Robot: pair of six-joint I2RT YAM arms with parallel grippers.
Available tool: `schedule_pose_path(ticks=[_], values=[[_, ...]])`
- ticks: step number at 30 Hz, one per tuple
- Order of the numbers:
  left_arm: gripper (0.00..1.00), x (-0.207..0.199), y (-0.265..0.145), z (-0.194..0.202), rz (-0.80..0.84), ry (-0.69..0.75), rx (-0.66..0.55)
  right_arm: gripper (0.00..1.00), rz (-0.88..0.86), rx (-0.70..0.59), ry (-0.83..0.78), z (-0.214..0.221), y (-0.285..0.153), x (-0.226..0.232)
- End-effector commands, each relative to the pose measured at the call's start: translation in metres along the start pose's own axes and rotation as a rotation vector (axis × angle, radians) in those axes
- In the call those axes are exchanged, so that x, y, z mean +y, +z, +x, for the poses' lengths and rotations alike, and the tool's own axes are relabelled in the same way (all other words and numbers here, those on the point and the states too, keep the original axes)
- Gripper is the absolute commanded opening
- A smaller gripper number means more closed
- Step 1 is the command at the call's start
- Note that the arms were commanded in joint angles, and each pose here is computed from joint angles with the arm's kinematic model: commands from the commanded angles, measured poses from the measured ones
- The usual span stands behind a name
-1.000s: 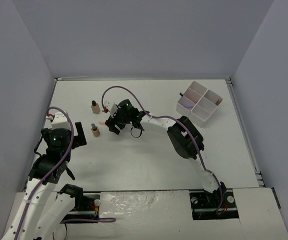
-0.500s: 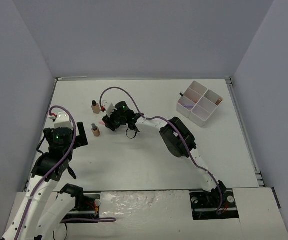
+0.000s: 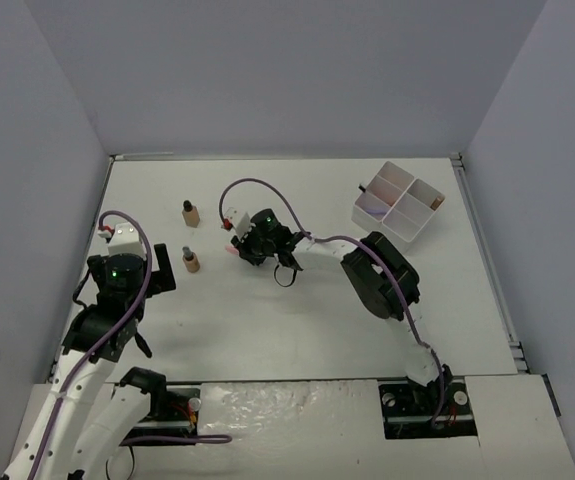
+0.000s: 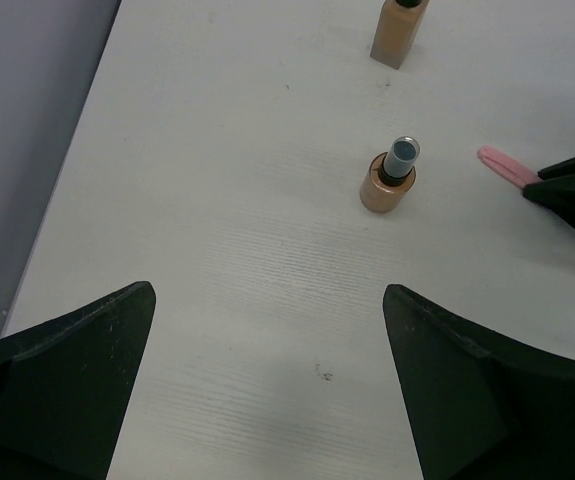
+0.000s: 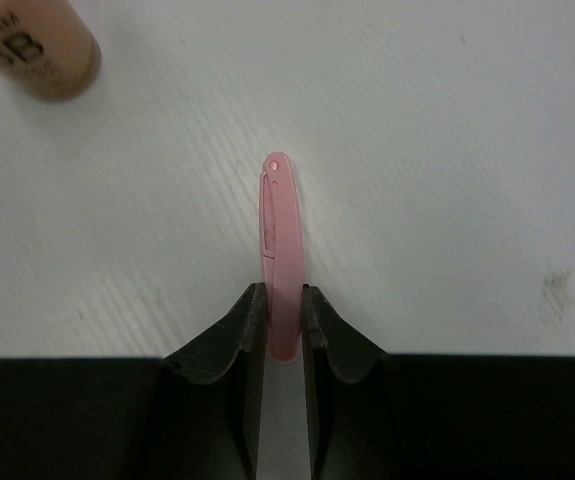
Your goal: Organize the makeup
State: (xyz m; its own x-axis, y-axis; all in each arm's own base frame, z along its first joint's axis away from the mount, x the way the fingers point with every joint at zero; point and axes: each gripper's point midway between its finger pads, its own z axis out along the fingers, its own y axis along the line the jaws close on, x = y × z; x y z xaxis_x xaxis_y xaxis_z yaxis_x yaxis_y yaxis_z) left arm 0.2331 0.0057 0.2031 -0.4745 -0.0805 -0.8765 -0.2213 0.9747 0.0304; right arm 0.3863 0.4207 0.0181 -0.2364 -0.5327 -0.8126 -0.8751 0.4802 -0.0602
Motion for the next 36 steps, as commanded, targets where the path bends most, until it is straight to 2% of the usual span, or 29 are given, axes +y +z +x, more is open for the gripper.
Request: schedule_pose_path(ticks=[1,10,16,27,36], values=[[0.97,-0.008,-0.003,-0.026,0.034,-0.034,-0.078,0.00,0.151,-0.048,0.001,-0.034,-0.074,-0.053],[0.97,-0.009,-0.005,-0.029,0.046,-0.028,-0.081,0.00,0.481,0.057,0.031,-0.008,-0.213,-0.158],[0.97,-0.010,-0.005,-0.029,0.051,-0.018,-0.077,0.00,0.619,0.128,0.062,0.012,-0.265,-0.213],[0.97,-0.010,-0.005,-0.029,0.052,-0.008,-0.077,0.00,0.681,0.264,0.115,0.052,-0.284,-0.244],[0.97,-0.010,-0.004,-0.028,0.051,-0.002,-0.072,0.00,0.706,0.341,0.127,0.074,-0.276,-0.257]])
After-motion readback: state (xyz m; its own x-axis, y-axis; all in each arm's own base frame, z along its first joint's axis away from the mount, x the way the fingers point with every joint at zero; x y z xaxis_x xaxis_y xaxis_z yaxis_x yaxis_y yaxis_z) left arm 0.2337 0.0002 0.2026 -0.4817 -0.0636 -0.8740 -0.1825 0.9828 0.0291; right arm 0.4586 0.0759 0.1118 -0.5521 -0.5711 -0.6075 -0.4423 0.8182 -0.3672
